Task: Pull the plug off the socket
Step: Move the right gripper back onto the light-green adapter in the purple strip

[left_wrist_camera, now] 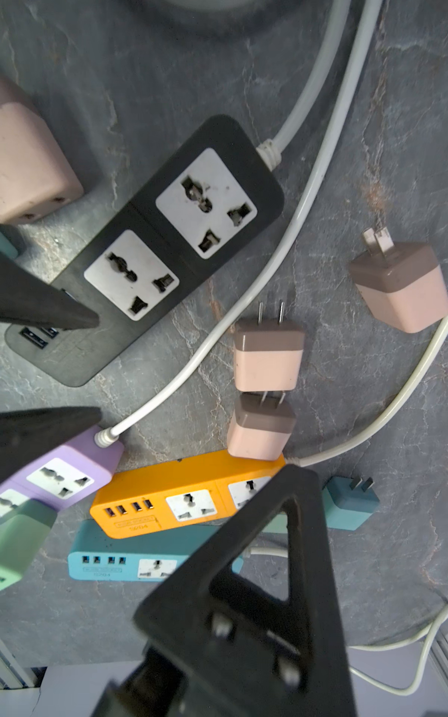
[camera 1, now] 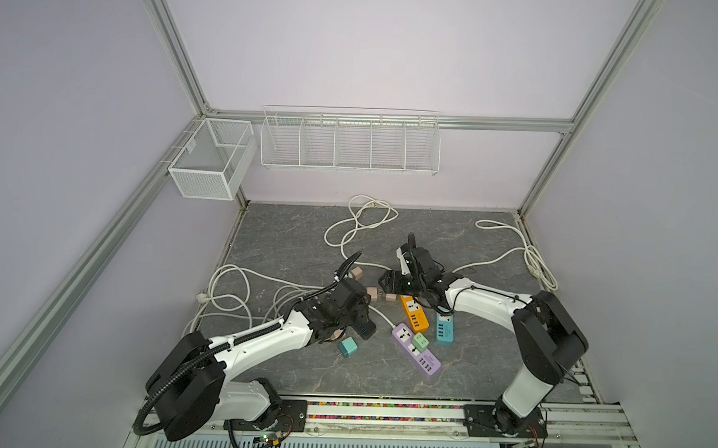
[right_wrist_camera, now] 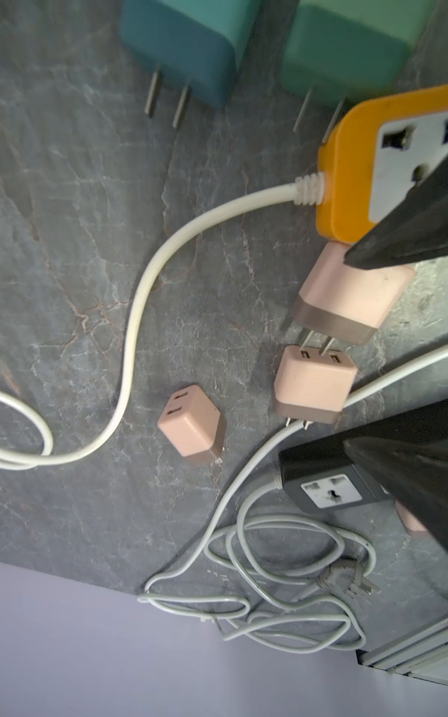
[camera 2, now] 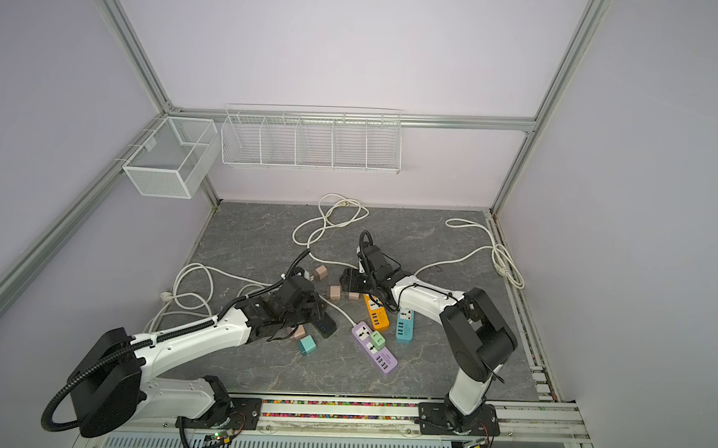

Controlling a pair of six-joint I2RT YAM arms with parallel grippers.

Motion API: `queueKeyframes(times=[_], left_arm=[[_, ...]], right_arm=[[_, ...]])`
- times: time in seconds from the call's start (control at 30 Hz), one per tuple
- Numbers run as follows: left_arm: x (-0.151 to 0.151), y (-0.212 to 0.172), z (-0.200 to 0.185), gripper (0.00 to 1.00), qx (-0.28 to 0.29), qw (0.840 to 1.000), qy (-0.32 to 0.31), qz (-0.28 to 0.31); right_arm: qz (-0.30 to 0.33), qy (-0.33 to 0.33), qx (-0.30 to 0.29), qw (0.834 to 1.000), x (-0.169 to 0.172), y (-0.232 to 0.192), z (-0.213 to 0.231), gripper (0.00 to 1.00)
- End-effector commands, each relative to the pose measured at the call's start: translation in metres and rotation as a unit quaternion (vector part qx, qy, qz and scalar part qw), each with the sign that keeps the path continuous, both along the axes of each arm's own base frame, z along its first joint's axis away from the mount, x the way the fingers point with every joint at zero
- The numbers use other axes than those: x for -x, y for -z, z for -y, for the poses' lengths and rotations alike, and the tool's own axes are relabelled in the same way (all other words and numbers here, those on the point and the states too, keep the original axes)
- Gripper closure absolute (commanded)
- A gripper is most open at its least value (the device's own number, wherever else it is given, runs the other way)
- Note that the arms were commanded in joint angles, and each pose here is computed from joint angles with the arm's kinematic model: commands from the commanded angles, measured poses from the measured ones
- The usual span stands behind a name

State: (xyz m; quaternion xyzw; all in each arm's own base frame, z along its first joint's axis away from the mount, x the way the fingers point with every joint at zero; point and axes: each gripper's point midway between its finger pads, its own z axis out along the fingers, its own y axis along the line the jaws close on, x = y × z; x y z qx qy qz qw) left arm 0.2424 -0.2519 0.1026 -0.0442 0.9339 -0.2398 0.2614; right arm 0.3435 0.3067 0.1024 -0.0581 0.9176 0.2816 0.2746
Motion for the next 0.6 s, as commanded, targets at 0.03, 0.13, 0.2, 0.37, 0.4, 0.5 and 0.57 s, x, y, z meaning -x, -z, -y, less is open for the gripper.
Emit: queueKeyframes(times=[0.03,0.13,0.2,0.37,0.4,0.5,0.57], left_arm=[[-0.003,-0.013,0.012,0.64,0.023,1.000,0.019,0.006],[0.000,-0.013,0.018,0.63,0.035,0.999,0.032,0.000],[0.002,-0.012,0.022,0.63,0.044,0.998,0.039,-0.004],[0.012,-0.007,0.035,0.62,0.061,0.996,0.059,-0.015],[0.015,-0.007,0.039,0.61,0.062,0.996,0.065,-0.015],[0.024,-0.002,0.051,0.60,0.060,0.994,0.085,-0.018],[0.029,0.003,0.057,0.60,0.060,0.994,0.087,-0.022]], right_arm=[[0.029,-0.007,0.023,0.999,0.011,-0.021,0.018,0.27],[0.039,-0.015,0.034,0.999,0.021,-0.032,0.029,0.26],[0.045,-0.021,0.041,0.998,0.030,-0.039,0.036,0.25],[0.041,-0.039,0.074,0.996,0.058,-0.046,0.060,0.24],[0.040,-0.038,0.085,0.995,0.063,-0.046,0.067,0.24],[0.033,-0.033,0.120,0.992,0.079,-0.043,0.087,0.24],[0.037,-0.039,0.142,0.988,0.091,-0.045,0.095,0.24]])
